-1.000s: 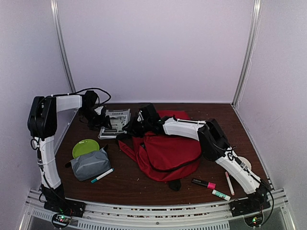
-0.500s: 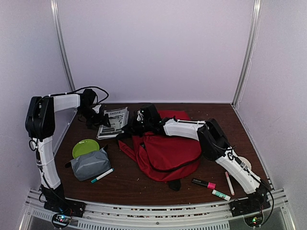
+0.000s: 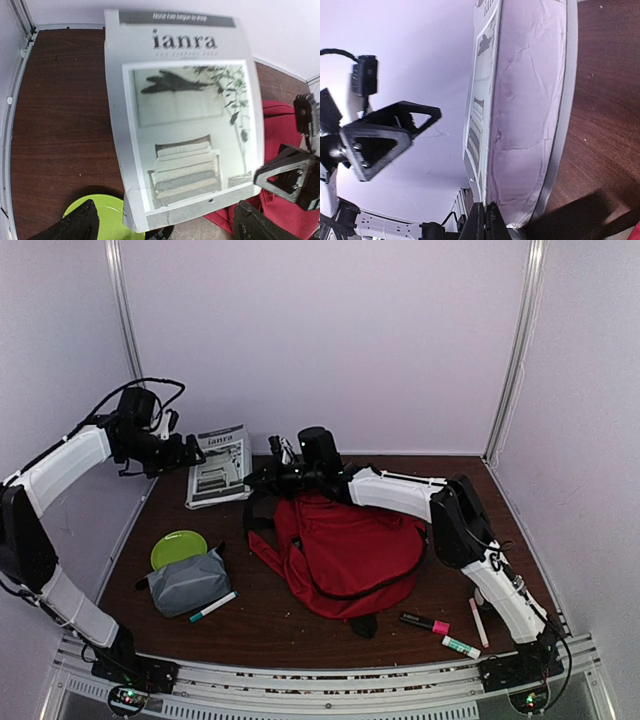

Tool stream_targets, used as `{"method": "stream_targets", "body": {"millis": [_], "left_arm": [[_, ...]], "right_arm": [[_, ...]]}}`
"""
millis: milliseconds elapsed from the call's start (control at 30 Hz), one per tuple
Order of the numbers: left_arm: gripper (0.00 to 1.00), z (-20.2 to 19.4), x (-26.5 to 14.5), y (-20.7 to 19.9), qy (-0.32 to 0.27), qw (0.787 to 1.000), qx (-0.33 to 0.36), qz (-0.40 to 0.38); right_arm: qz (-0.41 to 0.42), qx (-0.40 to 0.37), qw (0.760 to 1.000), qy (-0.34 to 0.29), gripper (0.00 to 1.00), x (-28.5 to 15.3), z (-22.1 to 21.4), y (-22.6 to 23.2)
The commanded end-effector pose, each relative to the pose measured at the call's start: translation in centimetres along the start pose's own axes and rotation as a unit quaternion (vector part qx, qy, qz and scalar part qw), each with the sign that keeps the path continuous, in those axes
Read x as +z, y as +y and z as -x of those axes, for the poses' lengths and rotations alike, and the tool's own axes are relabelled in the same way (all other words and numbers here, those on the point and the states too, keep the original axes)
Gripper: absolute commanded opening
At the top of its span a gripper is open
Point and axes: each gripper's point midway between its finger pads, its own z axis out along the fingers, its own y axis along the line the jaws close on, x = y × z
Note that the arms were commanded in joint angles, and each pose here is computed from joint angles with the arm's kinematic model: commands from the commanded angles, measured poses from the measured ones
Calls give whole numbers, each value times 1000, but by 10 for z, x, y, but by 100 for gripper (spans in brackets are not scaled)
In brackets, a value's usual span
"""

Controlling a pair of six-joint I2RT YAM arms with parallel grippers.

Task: Pack the student bag
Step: Pick up the book from the corner of the board, then pass from the right arm to the left

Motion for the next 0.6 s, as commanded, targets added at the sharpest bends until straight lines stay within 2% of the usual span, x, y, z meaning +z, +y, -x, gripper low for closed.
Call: {"method": "stream_targets", "body": {"millis": [0,200,367,567], "left_arm": [[96,-6,-14,-8,-28,999,-23,-32],[98,-8,-34,-39,-70,988,-50,-130],[97,-13,-35,-86,-82,966,-30,-245],[94,-12,-29,-117,-88,947,-35,-308]], "right_arm": [[61,-88,994,-36,0,-46,42,73],[48,-93,994,-44,0,-101,52,70],[57,-86,994,-32,0,-140,54,68],[67,-82,994,-17,0,-171,54,71]]}}
